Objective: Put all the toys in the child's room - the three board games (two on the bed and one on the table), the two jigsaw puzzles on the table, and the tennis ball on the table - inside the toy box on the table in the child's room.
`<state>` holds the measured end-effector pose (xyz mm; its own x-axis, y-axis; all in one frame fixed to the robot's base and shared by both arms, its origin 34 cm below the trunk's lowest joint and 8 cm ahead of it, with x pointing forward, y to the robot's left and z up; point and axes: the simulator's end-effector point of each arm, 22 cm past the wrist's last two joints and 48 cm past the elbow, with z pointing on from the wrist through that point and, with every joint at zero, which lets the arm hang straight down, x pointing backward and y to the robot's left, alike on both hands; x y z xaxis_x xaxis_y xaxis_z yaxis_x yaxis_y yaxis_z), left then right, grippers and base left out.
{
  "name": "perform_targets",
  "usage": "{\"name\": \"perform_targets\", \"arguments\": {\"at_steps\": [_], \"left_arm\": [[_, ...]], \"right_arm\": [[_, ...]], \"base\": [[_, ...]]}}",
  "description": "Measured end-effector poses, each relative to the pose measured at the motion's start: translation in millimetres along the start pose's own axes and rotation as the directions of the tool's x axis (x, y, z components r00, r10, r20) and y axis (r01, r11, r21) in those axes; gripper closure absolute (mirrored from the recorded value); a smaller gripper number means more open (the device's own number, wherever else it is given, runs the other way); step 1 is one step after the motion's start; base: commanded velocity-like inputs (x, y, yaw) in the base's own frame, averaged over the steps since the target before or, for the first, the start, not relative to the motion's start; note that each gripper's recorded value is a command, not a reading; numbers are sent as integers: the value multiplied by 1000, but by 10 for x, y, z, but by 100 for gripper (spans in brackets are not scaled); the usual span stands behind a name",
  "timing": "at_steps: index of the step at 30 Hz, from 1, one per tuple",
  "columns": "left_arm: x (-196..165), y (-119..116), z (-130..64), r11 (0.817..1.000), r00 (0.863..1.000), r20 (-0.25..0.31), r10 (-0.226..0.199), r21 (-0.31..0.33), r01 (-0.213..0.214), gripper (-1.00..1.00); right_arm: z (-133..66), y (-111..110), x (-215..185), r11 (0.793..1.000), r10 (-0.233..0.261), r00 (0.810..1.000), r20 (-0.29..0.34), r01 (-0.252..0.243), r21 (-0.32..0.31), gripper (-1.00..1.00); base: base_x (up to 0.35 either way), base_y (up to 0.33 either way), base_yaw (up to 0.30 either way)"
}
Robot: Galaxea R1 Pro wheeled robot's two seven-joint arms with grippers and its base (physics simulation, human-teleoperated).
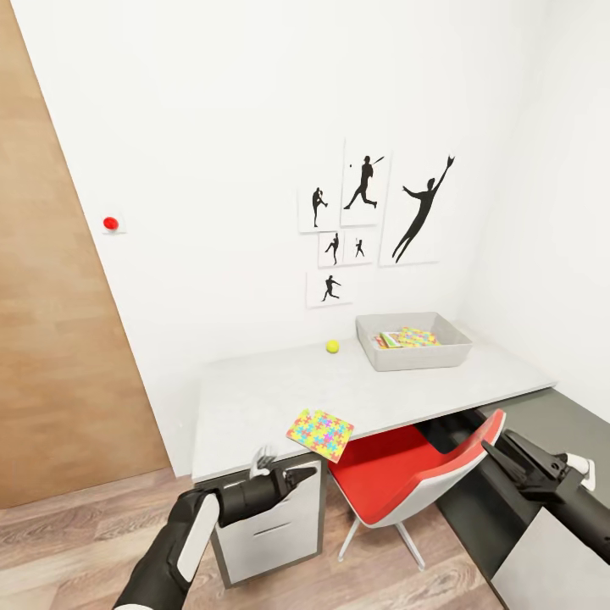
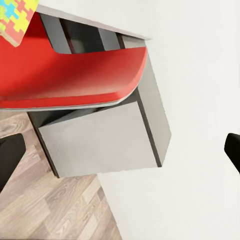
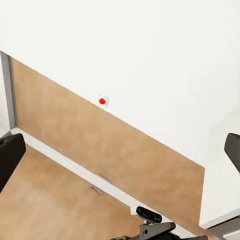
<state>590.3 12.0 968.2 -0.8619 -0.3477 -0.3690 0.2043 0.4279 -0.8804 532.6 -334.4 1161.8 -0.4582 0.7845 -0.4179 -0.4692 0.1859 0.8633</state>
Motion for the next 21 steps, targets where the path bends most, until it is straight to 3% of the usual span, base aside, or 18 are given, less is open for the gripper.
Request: {"name": "perform_targets", "arguments": {"at_steps": [5,12,21], "left_arm": [[-72,124,-47,999,1000,20,-22,-25,22,-100],[-289,709,-293,981,985,89,-149,-109,159,-100],[-521,830,-59,969,978,71,-196,-142,205,-100]], "right_arm": [[12,-31,16,1000,1,1000,0,-1,1,-100],[26,-114,20,1000,-3,1000,-2,3,19,-100],[10,-199,0,999,-8,1000,-12,8,32,-100]], "base": [[0,0,0],[0,0,0],[0,0,0]]}}
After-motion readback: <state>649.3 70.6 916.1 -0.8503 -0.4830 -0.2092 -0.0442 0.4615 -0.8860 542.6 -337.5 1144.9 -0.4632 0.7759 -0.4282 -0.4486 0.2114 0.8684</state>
